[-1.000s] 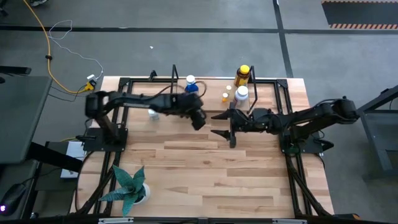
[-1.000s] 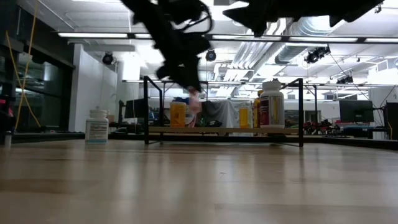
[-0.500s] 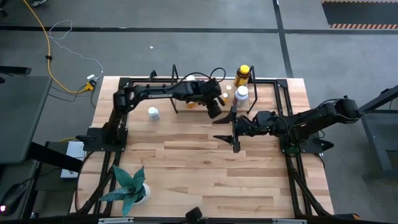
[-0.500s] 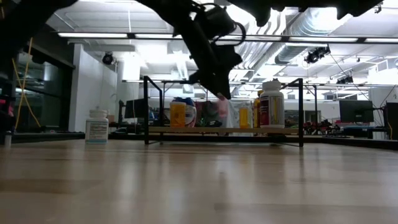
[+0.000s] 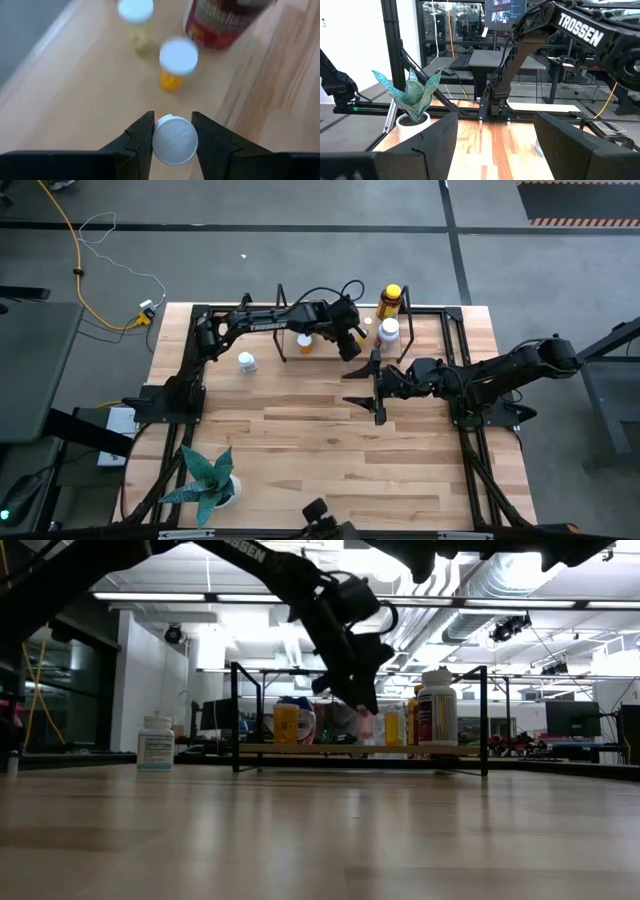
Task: Pick and place medicine bottles onto shelf by color
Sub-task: Put the small pink pill bottle on the shelf
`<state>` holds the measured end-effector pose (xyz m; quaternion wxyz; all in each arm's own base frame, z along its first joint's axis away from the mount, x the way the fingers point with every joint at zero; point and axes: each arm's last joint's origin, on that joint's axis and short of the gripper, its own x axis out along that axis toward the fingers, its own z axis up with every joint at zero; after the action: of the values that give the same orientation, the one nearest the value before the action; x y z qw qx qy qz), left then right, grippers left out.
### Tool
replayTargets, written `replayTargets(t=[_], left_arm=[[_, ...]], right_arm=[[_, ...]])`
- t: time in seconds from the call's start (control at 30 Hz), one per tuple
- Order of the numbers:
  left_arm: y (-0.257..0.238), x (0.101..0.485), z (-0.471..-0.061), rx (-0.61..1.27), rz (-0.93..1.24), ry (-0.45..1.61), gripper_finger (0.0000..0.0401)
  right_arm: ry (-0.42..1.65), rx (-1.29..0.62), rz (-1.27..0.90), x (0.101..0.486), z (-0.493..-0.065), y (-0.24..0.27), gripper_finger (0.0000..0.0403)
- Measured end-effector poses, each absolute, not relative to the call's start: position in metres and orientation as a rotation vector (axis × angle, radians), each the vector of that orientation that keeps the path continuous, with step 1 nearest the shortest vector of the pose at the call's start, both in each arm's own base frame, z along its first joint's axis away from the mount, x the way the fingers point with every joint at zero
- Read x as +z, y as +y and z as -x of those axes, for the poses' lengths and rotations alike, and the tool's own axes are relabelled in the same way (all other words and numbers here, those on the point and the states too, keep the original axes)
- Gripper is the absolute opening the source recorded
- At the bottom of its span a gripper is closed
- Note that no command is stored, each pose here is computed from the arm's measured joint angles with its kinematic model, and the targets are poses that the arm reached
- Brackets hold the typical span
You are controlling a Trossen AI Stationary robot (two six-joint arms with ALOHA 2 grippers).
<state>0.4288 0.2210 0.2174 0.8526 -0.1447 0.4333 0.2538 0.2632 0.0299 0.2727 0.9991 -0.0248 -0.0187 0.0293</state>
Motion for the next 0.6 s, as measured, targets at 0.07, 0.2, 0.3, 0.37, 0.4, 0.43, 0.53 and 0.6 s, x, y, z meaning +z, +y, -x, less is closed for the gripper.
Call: replayTargets(t=[0.07, 0.2, 0.3, 0.37, 0.4, 0.43, 0.53, 0.6], left_arm=[[0.2243, 0.2144, -0.4264, 0.527, 0.329, 0.922, 0.0113], [0.2293, 0.2139, -0.4283, 0.506, 0.349, 0.884, 0.0113], [0.2304, 0.2127, -0.4302, 0.502, 0.347, 0.865, 0.0113], [0.2304, 0.2152, -0.4321, 0.496, 0.334, 0.841, 0.0113], [0.2304, 0.2153, -0.4321, 0.496, 0.334, 0.841, 0.0113], [0.2303, 0.2151, -0.4319, 0.496, 0.335, 0.844, 0.0113], [0.2306, 0.2133, -0.4311, 0.494, 0.341, 0.857, 0.0113], [0.2302, 0.2108, -0.4317, 0.484, 0.346, 0.863, 0.0113]], right_arm=[[-0.037, 0.059, 0.05, 0.2727, -0.2632, 0.0299, 0.0255], [-0.037, 0.059, 0.046, 0.2727, -0.2632, 0.0299, 0.0255], [-0.037, 0.058, 0.046, 0.2727, -0.2633, 0.0298, 0.0255], [-0.038, 0.058, 0.046, 0.2727, -0.2632, 0.0298, 0.0255], [-0.038, 0.058, 0.046, 0.2727, -0.2632, 0.0299, 0.0255], [-0.038, 0.058, 0.046, 0.2727, -0.2632, 0.0298, 0.0255], [-0.037, 0.058, 0.046, 0.2726, -0.2633, 0.0298, 0.0255], [-0.037, 0.058, 0.046, 0.2726, -0.2633, 0.0298, 0.0255]])
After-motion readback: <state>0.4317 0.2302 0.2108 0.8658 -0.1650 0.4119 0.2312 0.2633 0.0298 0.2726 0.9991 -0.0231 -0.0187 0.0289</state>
